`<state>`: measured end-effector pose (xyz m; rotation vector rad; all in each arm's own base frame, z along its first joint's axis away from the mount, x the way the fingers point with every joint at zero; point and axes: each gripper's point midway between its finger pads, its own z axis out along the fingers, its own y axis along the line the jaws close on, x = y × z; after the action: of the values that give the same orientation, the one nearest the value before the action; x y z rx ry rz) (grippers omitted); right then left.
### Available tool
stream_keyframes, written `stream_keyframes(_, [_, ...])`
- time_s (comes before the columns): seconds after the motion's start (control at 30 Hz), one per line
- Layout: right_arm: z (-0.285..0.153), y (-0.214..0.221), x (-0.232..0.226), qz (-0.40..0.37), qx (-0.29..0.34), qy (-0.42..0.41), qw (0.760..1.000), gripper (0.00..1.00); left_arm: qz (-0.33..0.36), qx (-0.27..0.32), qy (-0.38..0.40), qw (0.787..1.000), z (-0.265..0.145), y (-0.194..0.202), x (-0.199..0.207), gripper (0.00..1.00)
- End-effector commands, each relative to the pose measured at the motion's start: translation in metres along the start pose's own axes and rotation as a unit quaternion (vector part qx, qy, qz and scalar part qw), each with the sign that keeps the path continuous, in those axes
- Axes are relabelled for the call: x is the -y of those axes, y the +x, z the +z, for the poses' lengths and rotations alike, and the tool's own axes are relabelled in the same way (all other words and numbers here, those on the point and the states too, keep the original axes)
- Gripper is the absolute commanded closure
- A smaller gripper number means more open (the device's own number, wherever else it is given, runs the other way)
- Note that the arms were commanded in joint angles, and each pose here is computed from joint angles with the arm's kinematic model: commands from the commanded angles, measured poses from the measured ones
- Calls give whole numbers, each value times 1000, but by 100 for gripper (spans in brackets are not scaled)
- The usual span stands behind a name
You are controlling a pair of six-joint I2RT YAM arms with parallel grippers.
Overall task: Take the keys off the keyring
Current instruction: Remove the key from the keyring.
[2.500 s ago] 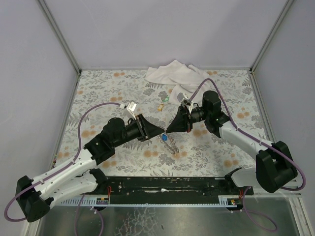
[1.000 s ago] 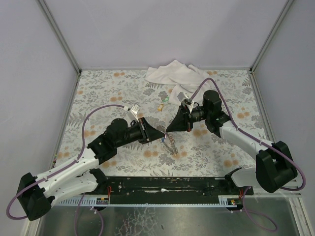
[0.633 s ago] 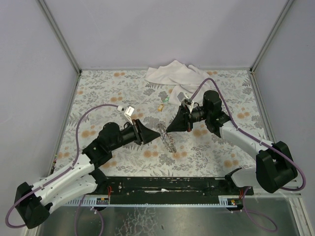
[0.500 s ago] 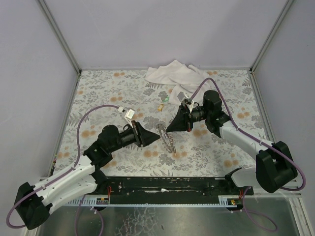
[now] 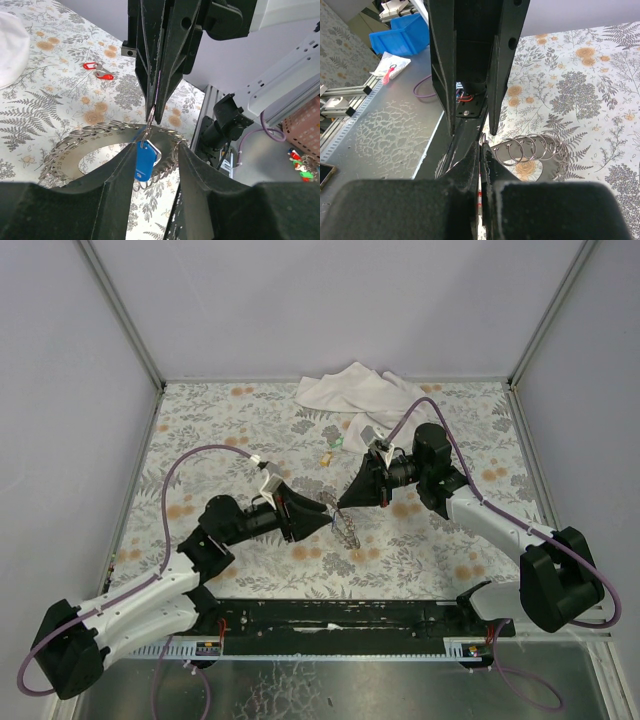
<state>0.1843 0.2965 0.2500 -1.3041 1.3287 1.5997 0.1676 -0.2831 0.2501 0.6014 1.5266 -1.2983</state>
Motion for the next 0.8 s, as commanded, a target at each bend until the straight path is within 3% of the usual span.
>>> stream_keyframes(0.0, [-1, -21, -4, -45, 10, -10, 999, 100, 61, 28, 24, 997, 4, -20, 8, 62])
stream_keyframes(0.33, [0, -20, -3, -41, 10, -11, 999, 100, 79, 33, 30, 996, 11, -27, 7, 65])
stream_keyframes(0.77, [0, -19, -2, -40, 10, -9, 999, 100, 66, 41, 26, 997, 18, -34, 5, 79])
